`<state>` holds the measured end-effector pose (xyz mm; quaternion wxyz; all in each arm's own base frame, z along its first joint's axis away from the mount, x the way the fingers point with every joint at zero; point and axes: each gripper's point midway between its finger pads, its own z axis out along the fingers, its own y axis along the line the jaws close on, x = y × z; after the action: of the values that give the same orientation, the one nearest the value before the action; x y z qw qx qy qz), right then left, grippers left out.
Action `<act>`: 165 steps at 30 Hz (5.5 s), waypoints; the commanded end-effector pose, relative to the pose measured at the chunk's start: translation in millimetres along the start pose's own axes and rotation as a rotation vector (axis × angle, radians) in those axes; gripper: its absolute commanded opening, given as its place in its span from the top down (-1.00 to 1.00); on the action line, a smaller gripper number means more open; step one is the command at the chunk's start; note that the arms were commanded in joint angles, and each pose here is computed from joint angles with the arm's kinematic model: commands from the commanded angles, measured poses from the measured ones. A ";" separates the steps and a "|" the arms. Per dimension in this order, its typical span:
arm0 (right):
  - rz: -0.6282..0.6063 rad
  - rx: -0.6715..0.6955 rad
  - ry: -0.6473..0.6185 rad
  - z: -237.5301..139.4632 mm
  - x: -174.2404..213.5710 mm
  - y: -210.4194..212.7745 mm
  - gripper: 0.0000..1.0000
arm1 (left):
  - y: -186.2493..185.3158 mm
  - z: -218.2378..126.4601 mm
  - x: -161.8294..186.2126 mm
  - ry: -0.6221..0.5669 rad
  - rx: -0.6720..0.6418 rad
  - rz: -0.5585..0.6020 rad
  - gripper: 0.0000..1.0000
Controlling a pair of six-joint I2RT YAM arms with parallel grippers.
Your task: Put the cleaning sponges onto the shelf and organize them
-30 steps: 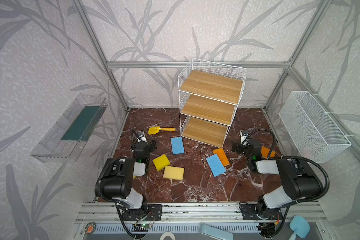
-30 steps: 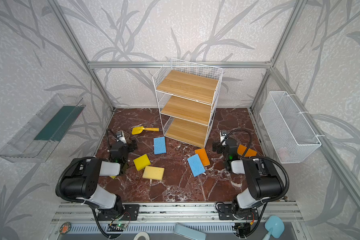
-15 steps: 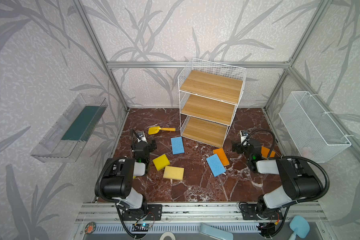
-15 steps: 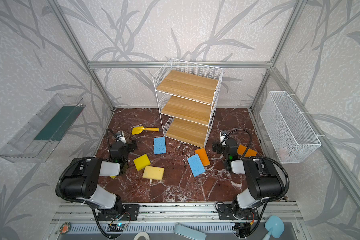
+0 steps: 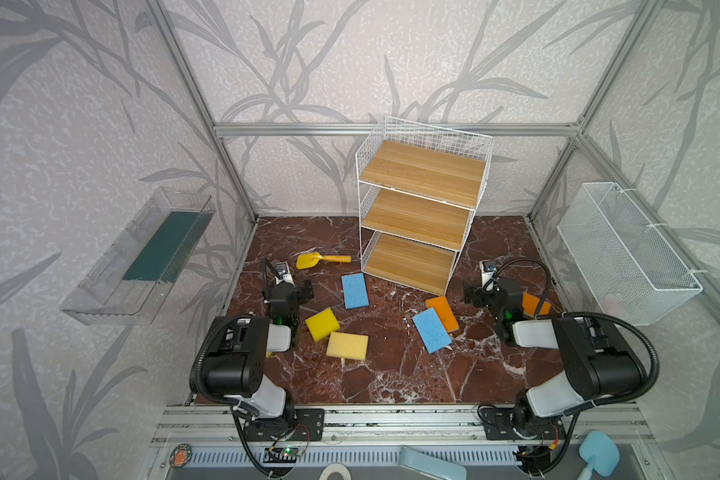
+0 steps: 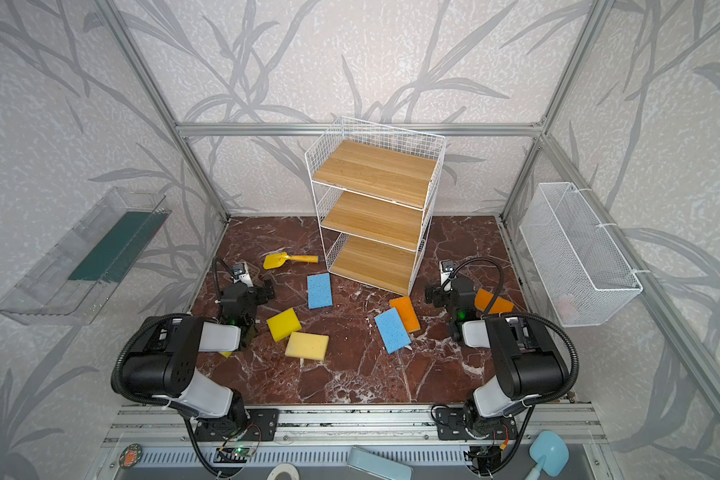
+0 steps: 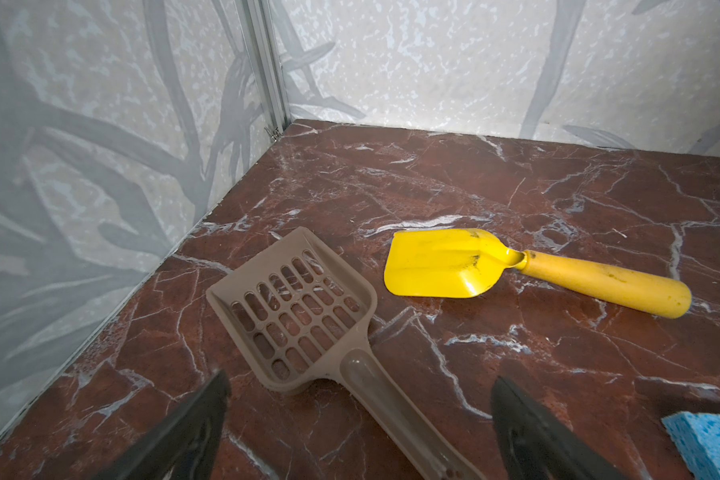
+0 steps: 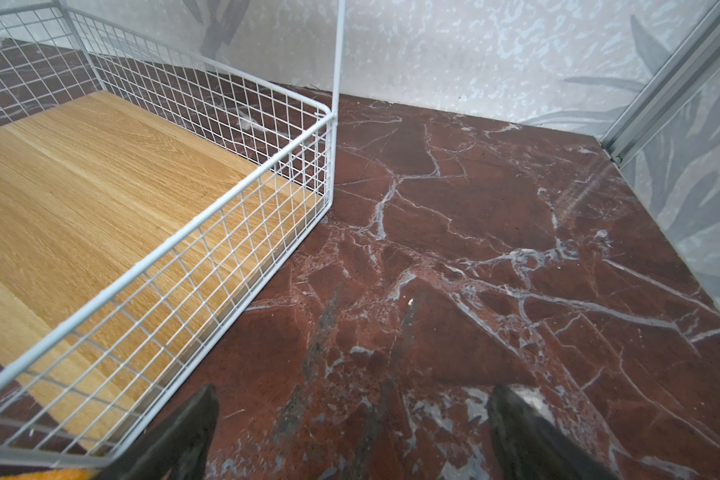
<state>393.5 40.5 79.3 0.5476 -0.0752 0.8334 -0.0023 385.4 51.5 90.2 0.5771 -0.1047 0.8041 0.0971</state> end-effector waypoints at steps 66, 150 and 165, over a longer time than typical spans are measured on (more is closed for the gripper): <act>0.700 -0.307 0.100 -127.5 -21.5 51.2 -0.66 | -169.3 -75.9 34.4 0.653 0.379 -0.276 -0.02; 0.749 -0.236 0.088 -125.0 -12.5 43.5 -0.75 | -326.3 -135.2 -12.1 0.461 0.871 -0.047 1.00; 0.733 -0.269 0.123 -119.6 -12.5 51.0 -0.74 | -380.7 -96.0 -7.0 0.429 1.005 -0.204 1.00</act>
<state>280.2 78.5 126.1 0.4398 0.1713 0.8323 0.2907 390.6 -328.5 90.7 0.3624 0.0957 0.8638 -0.3366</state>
